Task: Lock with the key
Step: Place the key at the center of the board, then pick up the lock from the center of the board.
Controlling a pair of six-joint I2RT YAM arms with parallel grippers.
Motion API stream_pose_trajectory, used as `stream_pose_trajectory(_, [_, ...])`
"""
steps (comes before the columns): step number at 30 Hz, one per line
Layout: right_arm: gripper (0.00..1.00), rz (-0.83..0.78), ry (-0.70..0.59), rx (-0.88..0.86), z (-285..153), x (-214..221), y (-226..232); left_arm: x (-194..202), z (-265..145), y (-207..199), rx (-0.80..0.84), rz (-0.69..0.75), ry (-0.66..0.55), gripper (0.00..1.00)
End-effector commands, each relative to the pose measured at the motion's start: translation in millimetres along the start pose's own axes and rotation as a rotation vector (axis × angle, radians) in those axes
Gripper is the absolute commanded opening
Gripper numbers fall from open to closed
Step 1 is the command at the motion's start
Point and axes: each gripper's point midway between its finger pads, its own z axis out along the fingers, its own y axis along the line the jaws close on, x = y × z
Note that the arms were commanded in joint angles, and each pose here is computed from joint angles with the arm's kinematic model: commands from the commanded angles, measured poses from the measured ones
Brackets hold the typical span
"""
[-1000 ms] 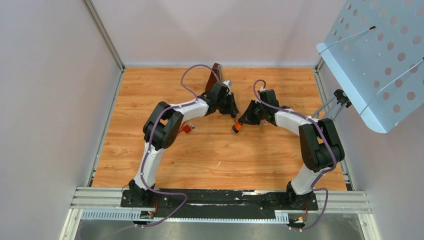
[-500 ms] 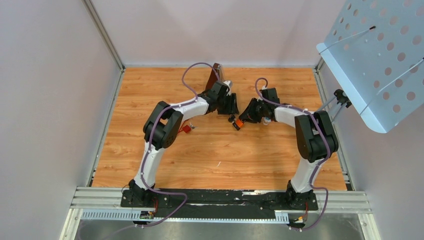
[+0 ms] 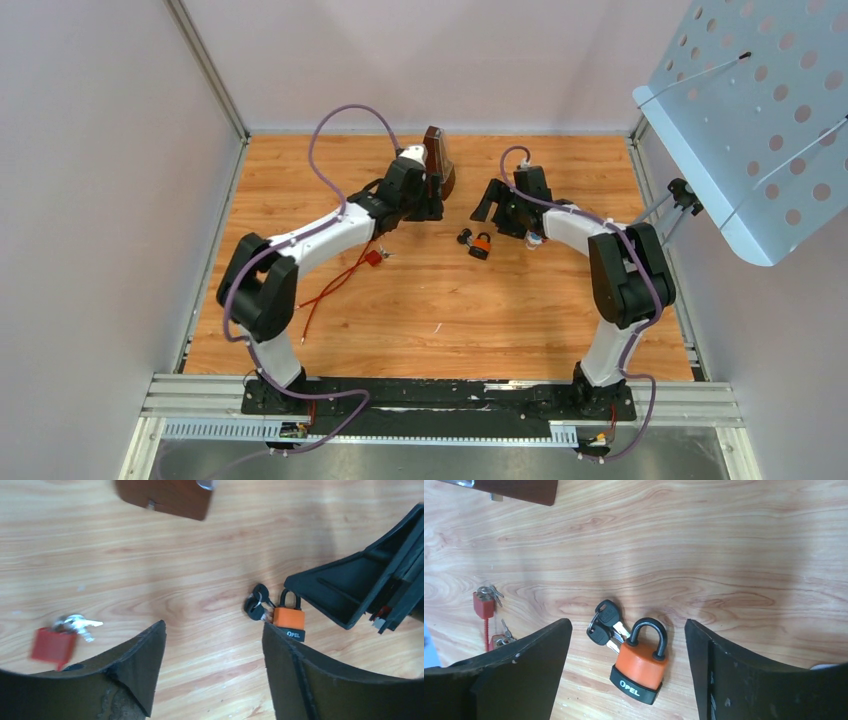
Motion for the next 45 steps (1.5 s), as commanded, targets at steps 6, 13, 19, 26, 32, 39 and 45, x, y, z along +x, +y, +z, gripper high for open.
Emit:
stream_pose_trajectory(6, [0.67, -0.237, -0.118, -0.049, -16.7, -6.1, 81.0, -0.7, -76.9, 87.4, -0.287, -0.034, -0.109, 0.97])
stream_pose_trajectory(13, [0.53, -0.32, 0.005, -0.159, 0.9, 59.1, 141.6, 48.2, -104.5, 159.6, -0.327, -0.238, 0.002, 0.85])
stream_pose_trajectory(19, [0.53, -0.367, 0.096, -0.267, 26.1, 111.8, 200.9, 66.7, -122.2, 182.7, -0.359, -0.275, 0.031, 0.81])
stream_pose_trajectory(26, [0.55, -0.233, 0.104, -0.243, 71.5, 134.1, 228.7, 73.6, -144.3, 198.6, -0.416, -0.327, 0.044, 0.79])
stream_pose_trajectory(32, [0.52, -0.105, 0.132, -0.184, 94.1, 154.5, 221.3, 67.0, -176.4, 201.4, -0.445, -0.308, -0.016, 0.79])
stream_pose_trajectory(39, [0.49, -0.135, 0.105, -0.135, 109.4, 170.5, 214.2, 66.4, -203.6, 204.9, -0.477, -0.31, -0.078, 0.8])
stream_pose_trajectory(45, [0.51, -0.146, 0.099, -0.114, 126.9, 180.0, 210.7, 67.9, -218.3, 207.4, -0.503, -0.293, -0.082, 0.81])
